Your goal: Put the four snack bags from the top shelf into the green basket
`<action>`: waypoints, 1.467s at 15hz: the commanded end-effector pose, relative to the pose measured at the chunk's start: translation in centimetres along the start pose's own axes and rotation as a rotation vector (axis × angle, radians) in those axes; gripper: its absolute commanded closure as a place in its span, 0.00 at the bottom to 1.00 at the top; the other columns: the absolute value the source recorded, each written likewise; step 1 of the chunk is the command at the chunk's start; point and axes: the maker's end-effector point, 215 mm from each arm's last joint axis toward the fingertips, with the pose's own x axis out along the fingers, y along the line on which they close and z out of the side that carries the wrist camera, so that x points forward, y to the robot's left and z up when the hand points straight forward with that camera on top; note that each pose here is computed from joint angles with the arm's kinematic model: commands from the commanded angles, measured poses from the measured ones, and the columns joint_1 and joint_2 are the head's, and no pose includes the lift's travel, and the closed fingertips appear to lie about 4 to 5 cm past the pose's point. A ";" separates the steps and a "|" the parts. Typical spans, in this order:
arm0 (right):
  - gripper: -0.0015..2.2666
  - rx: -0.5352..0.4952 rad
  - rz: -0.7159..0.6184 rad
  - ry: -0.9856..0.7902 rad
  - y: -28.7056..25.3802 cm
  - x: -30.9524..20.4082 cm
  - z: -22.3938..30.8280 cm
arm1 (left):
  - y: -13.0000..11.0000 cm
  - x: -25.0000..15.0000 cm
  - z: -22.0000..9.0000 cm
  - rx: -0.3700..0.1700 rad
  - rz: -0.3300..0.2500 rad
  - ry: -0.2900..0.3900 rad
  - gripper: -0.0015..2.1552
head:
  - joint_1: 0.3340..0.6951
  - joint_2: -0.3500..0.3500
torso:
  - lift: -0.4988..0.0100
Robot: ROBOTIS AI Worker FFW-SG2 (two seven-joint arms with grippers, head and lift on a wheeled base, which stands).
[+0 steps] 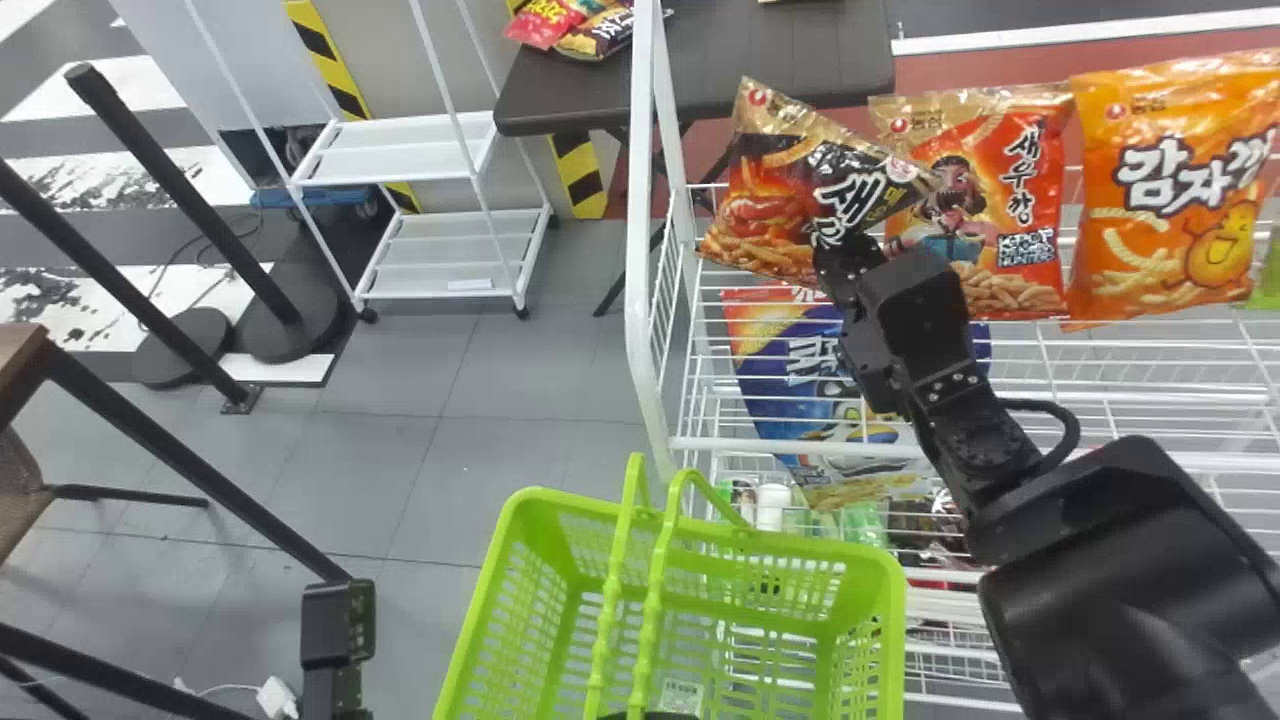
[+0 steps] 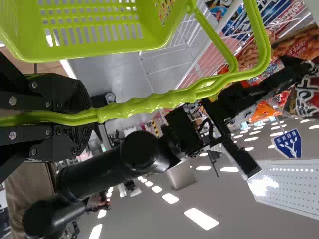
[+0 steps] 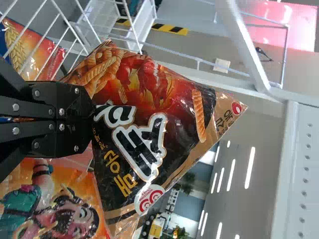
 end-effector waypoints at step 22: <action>0.99 0.283 0.216 0.502 11.5 -25.6 -8.6 | 0.6 1.1 3.4 0.052 0.023 -0.027 0.99 | 1.00 0.86 | 0.98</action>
